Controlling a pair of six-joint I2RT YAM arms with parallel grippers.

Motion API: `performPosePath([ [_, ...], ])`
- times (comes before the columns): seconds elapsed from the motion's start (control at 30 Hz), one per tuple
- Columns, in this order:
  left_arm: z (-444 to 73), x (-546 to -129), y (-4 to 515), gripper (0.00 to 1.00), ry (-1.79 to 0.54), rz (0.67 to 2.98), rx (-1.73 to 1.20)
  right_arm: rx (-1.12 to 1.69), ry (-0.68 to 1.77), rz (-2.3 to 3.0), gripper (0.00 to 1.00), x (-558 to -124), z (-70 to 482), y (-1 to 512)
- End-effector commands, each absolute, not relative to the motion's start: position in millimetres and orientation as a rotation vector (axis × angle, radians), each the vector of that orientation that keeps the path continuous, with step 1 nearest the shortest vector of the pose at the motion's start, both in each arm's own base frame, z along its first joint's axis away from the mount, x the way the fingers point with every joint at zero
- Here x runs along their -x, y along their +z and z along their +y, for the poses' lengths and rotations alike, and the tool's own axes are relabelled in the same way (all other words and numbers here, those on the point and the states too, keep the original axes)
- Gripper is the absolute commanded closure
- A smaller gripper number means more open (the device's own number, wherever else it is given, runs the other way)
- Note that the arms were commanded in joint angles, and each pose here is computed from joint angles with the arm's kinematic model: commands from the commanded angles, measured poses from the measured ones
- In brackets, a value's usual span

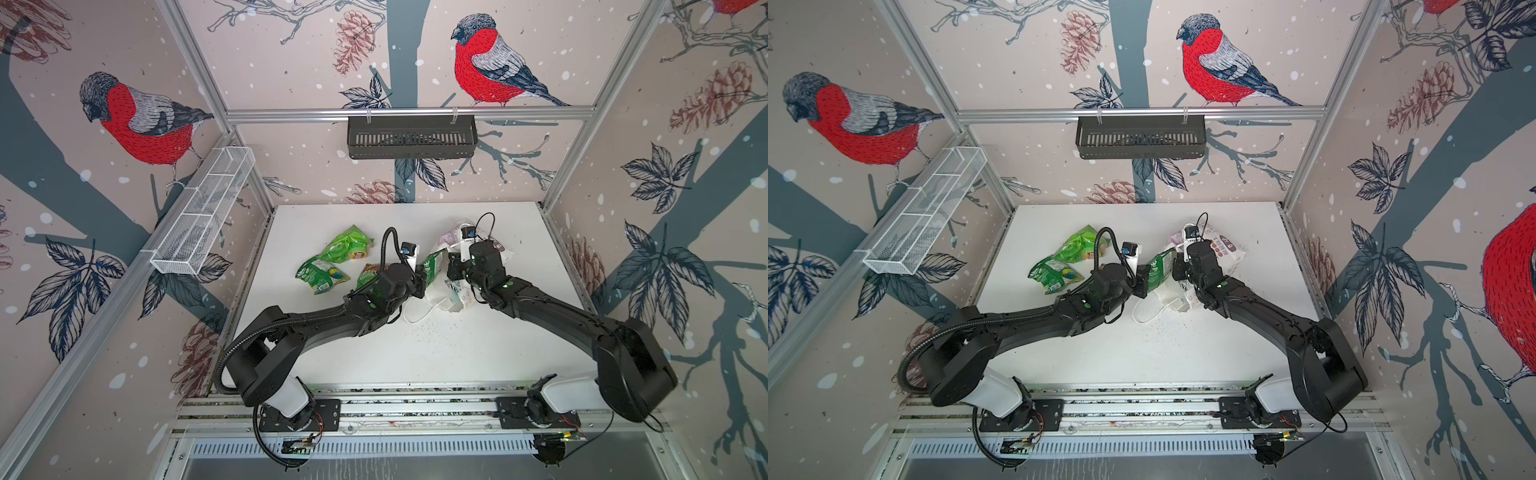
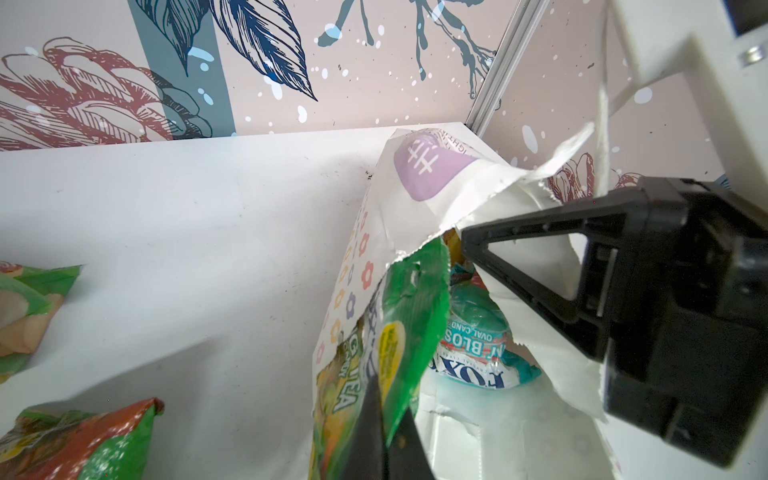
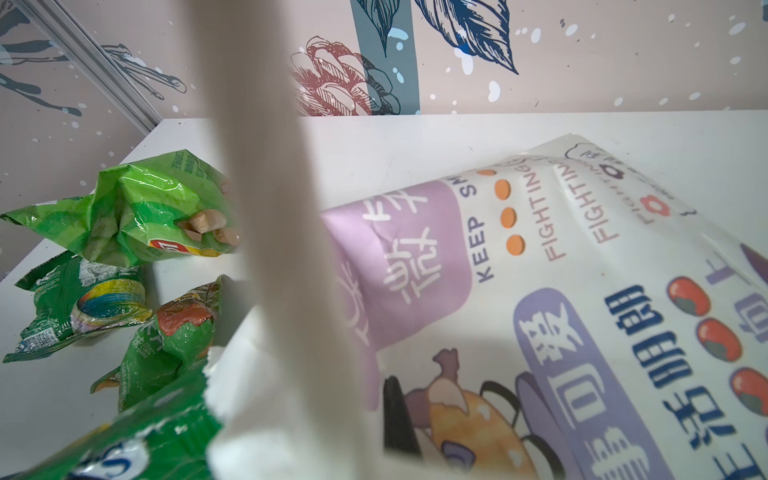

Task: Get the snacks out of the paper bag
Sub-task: 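Lift the green FOX's packet out of the bag with the left gripper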

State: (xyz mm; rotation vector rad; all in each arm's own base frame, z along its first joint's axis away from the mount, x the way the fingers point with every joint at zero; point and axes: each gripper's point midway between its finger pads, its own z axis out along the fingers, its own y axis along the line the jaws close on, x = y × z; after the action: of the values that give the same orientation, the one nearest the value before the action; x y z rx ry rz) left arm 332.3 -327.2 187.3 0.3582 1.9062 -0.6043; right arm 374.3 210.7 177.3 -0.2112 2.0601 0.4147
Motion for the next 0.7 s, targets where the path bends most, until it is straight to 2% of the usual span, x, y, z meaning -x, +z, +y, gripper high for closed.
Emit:
performPosePath([
  [0.0,-318.6,-331.8,199.4,1.00,-0.578,1.875,-0.336,0.193,0.416,2.075,1.00,-371.1,207.0,172.7],
  [0.67,-255.5,-324.2,241.2,1.00,-0.413,1.814,-0.155,0.165,0.391,2.062,1.00,-364.5,195.3,167.4],
])
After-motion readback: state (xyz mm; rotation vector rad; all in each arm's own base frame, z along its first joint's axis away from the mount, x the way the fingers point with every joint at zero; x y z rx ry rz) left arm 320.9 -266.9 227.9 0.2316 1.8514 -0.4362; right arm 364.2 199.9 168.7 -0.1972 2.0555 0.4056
